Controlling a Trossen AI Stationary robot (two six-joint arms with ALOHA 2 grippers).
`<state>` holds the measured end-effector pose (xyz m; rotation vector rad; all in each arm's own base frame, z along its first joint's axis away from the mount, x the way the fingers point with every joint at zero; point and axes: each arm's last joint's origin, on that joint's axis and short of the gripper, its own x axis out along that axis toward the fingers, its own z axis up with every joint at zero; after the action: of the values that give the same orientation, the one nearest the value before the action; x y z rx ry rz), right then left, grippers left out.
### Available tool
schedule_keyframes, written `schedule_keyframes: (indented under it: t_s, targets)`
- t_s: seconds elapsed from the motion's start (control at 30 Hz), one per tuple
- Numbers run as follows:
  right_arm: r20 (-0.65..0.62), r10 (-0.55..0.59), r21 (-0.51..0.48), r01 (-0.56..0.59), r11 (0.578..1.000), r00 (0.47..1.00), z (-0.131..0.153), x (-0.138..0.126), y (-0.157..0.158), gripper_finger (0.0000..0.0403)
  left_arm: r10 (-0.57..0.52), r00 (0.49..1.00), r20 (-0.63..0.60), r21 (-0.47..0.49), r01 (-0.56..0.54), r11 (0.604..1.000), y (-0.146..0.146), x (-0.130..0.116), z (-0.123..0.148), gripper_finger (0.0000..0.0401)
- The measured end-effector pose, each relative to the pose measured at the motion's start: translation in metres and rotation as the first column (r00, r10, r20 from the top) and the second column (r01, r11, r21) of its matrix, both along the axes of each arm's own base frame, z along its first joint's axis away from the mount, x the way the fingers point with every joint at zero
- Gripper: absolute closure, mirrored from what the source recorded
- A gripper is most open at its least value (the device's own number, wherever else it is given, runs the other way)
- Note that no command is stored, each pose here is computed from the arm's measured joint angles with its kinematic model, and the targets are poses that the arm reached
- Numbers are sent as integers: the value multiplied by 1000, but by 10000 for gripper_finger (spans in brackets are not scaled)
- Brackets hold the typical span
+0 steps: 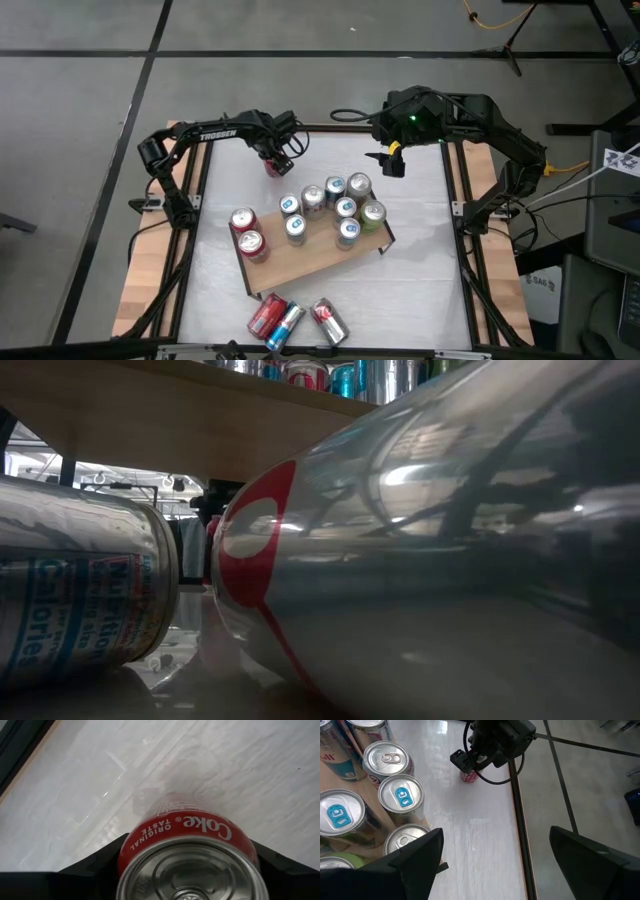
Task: Place canned beverage on shelf
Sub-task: Put the red white soda can on the shelf
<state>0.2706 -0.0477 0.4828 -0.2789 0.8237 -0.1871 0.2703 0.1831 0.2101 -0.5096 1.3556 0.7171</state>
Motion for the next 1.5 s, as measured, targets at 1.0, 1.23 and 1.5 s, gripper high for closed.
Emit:
schedule_keyframes:
  t_s: [1.0, 1.23, 1.5]
  targets:
    - [-1, 0, 1, 0, 1000, 1000, 0, 0, 0, 47, -127, 992, 12, 68, 126, 990, -13, -18, 156, 124]
    - [-1, 0, 0, 0, 1000, 1000, 0, 0, 0, 47, -58, 982, 180, 136, 33, 990, -58, -59, 200, 124]
    - [0, 0, 0, 0, 1000, 1000, 0, 0, 0, 47, -127, 946, 299, 107, 99, 989, -104, -61, 216, 119]
